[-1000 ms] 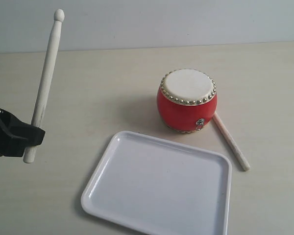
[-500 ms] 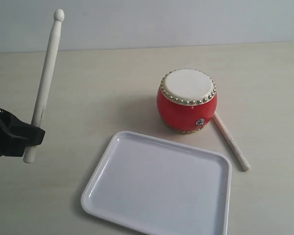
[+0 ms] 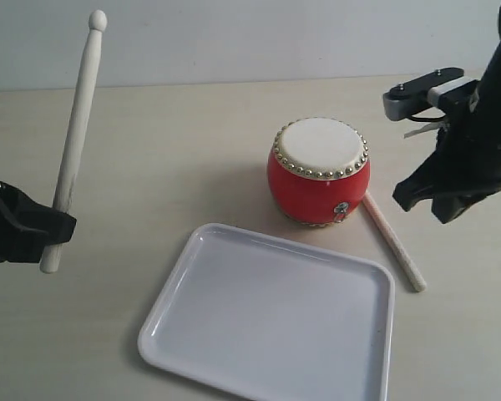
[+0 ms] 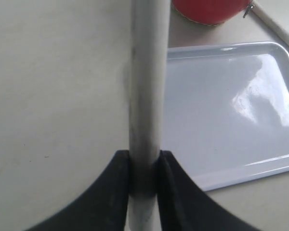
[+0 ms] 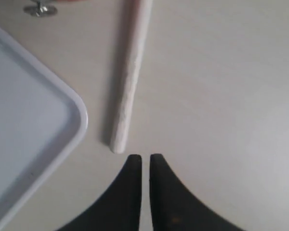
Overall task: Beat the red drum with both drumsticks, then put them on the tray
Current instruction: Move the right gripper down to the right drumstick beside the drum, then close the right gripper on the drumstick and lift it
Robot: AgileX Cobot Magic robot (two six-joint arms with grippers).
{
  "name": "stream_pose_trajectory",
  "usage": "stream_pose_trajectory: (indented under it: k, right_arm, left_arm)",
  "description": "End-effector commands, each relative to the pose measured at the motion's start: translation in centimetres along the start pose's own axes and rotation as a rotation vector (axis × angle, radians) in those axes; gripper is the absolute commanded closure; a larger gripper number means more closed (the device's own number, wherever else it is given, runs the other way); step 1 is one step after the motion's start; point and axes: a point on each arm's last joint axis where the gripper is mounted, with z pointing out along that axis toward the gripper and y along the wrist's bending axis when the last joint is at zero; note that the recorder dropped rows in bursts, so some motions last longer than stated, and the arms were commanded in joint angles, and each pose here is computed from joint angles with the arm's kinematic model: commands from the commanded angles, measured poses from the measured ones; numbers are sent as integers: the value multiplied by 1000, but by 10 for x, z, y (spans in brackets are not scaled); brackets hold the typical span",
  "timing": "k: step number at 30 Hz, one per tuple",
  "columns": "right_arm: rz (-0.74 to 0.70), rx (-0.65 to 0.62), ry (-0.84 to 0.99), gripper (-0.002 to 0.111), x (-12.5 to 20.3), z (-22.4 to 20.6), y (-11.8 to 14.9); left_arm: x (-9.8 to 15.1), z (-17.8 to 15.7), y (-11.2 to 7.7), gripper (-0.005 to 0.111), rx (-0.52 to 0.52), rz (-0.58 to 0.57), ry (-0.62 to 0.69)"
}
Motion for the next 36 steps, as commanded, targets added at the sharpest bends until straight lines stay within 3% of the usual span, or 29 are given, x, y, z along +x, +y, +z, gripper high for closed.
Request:
stream_pose_trajectory:
  k: [1,16,23,36]
  right_arm:
    - [73,-88,-70,88,-13,8,9]
    - [110,-82,69,69,-20,63,9]
    - [135,-16,52,69,-23,71,3]
    - [152,-34,54,69,-26,84,5]
  left_arm:
    - [0,-1,1,107,-9,5,-12]
    - [0,1,1,107,-11,7,-5]
    - [0,1,1,107,-12,7,-7]
    - [0,1,2,107,-14,7,-10]
